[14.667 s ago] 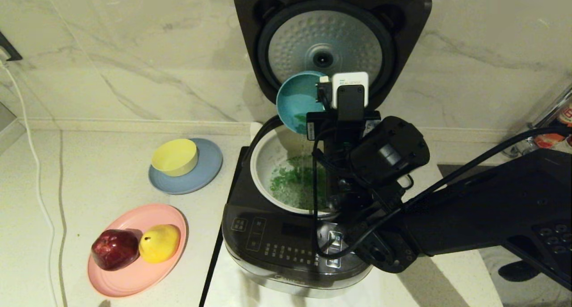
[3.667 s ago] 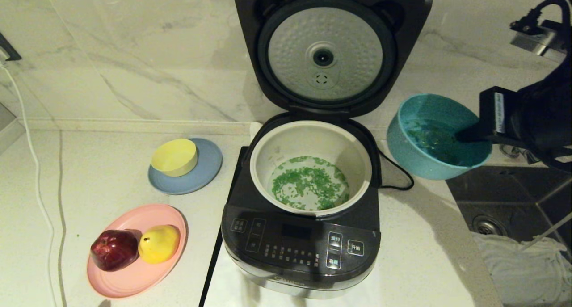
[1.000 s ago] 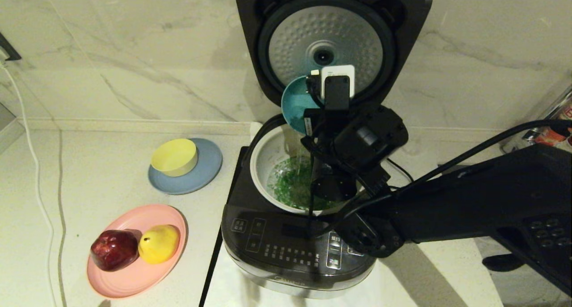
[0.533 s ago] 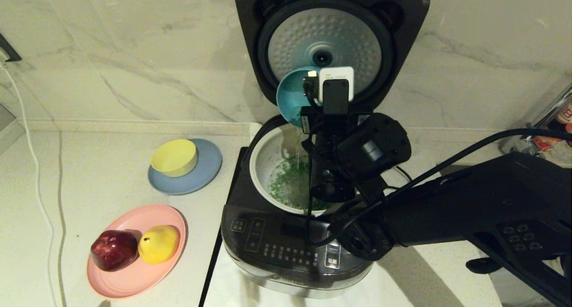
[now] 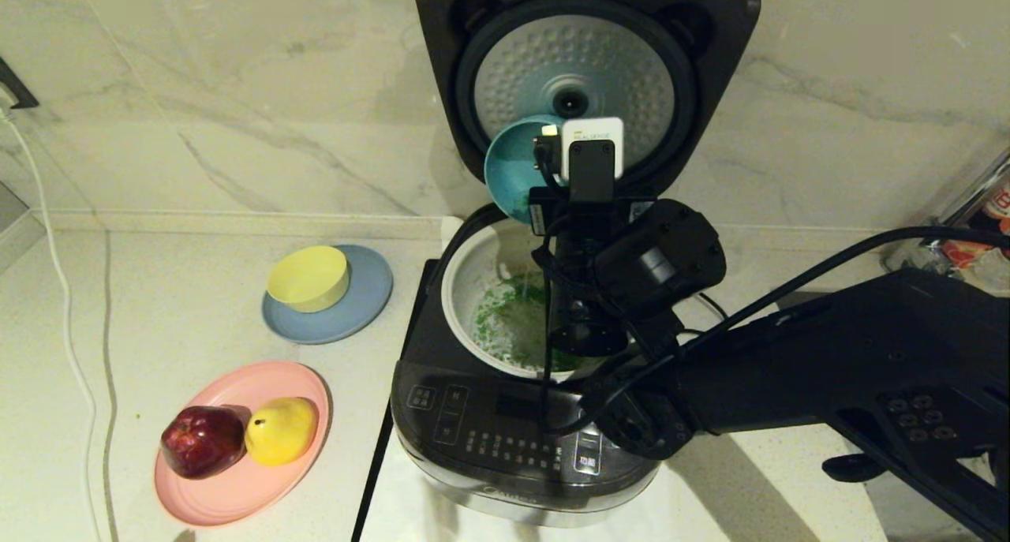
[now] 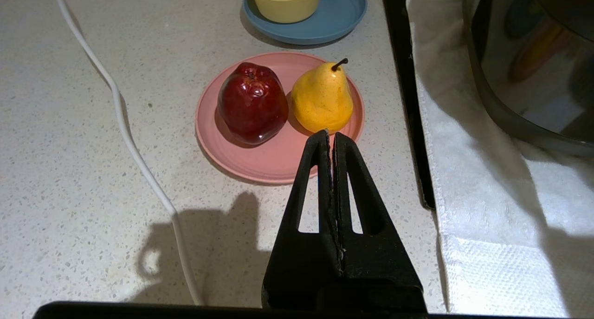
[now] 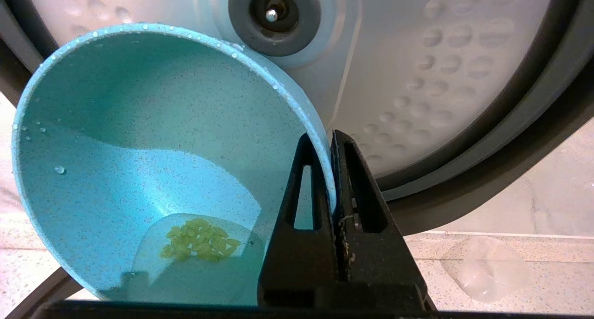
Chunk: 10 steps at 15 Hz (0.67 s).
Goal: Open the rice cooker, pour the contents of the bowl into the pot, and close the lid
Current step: Pour the water from the bowl into the rice cooker
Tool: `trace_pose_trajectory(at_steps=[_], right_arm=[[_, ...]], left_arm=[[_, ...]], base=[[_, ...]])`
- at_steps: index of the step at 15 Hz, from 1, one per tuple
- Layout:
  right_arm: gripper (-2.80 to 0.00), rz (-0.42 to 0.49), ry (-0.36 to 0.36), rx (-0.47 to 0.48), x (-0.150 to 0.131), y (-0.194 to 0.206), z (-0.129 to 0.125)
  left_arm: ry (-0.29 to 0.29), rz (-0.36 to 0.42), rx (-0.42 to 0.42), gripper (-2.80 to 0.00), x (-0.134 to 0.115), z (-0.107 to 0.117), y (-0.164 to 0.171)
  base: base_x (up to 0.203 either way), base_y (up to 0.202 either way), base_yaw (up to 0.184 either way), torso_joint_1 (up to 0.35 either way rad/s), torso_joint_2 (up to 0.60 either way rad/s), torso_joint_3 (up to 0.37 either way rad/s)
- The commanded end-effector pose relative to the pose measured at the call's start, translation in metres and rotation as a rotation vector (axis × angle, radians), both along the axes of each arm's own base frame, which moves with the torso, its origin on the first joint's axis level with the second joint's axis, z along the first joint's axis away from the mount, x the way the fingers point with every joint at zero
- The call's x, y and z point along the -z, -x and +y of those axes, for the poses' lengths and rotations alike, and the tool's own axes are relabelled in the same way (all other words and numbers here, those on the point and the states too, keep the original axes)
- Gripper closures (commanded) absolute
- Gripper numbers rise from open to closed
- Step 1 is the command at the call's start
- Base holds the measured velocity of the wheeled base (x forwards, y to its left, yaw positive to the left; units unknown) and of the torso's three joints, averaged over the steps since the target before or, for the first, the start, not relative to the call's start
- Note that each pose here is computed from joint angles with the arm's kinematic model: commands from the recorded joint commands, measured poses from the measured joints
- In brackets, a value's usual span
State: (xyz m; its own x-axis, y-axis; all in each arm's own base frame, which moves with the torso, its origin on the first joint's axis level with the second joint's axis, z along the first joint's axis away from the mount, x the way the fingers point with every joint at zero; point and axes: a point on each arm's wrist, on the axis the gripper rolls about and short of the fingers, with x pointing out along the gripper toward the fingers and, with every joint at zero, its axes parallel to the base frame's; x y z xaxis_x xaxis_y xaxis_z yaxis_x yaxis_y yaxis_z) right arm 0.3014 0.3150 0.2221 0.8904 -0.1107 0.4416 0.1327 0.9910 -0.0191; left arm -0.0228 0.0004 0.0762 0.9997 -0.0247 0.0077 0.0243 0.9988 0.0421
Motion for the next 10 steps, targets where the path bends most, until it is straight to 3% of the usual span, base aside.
trace_pose_trajectory(at_steps=[1,10], right_arm=[[0.00,-0.022,-0.022,0.003,-0.012,0.005,-0.004],[0.00,-0.048,-0.037,0.004,-0.028,0.011,-0.011]], left_arm=[[0.000,0.008,0.000,0.00,0.003,0.000,-0.001],[0.000,0.008,0.000,0.00,0.003,0.000,-0.001]], base=[[0.000,0.000,0.000,0.000,0.00,0.000],[0.000,0.000,0.000,0.000,0.00,0.000]])
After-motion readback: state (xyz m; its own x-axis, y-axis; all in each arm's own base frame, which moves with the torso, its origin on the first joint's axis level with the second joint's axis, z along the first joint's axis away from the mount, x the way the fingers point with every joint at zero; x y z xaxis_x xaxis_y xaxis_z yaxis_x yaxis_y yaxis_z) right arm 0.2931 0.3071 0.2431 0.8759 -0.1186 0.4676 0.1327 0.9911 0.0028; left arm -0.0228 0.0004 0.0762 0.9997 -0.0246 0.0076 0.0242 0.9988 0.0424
